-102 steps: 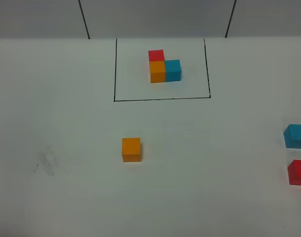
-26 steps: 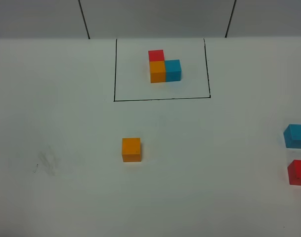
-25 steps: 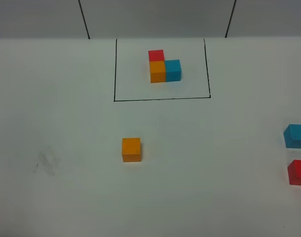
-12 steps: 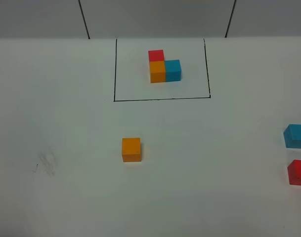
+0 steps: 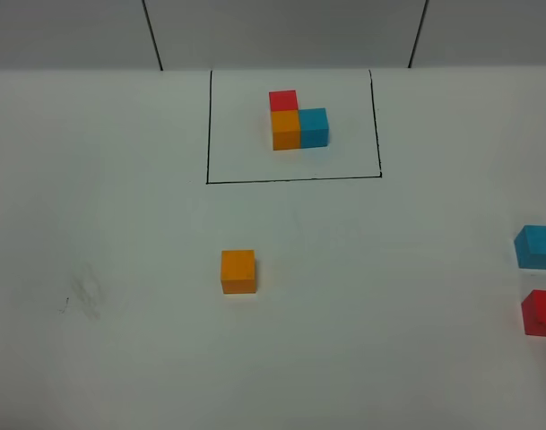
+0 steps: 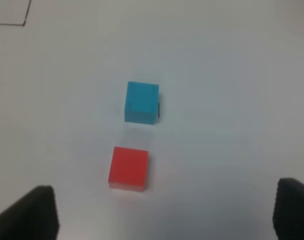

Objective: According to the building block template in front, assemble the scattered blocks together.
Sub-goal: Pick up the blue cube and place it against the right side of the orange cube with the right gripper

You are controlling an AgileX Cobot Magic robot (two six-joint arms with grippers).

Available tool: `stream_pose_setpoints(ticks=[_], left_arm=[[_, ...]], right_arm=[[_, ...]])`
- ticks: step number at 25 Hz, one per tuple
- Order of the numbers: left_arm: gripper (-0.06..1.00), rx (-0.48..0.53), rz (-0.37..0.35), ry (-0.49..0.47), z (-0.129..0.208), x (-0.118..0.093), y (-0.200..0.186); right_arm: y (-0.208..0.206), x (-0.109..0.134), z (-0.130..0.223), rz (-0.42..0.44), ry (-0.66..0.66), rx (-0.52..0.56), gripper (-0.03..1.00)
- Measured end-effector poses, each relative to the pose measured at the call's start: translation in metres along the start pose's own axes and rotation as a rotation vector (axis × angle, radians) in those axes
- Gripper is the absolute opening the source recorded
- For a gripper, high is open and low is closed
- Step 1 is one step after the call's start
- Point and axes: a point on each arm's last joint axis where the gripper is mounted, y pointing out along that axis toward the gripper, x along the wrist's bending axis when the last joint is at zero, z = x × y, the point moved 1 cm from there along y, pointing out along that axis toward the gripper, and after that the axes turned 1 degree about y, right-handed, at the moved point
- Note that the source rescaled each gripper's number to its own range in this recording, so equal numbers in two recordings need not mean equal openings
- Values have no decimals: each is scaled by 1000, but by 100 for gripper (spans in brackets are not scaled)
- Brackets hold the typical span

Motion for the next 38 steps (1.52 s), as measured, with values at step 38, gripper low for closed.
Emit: stream_pose_setpoints(ticks=[38], left_arm=[[0,0,0,1,0,0,0]], right_arm=[[246,16,-4,-38,43,322,85]])
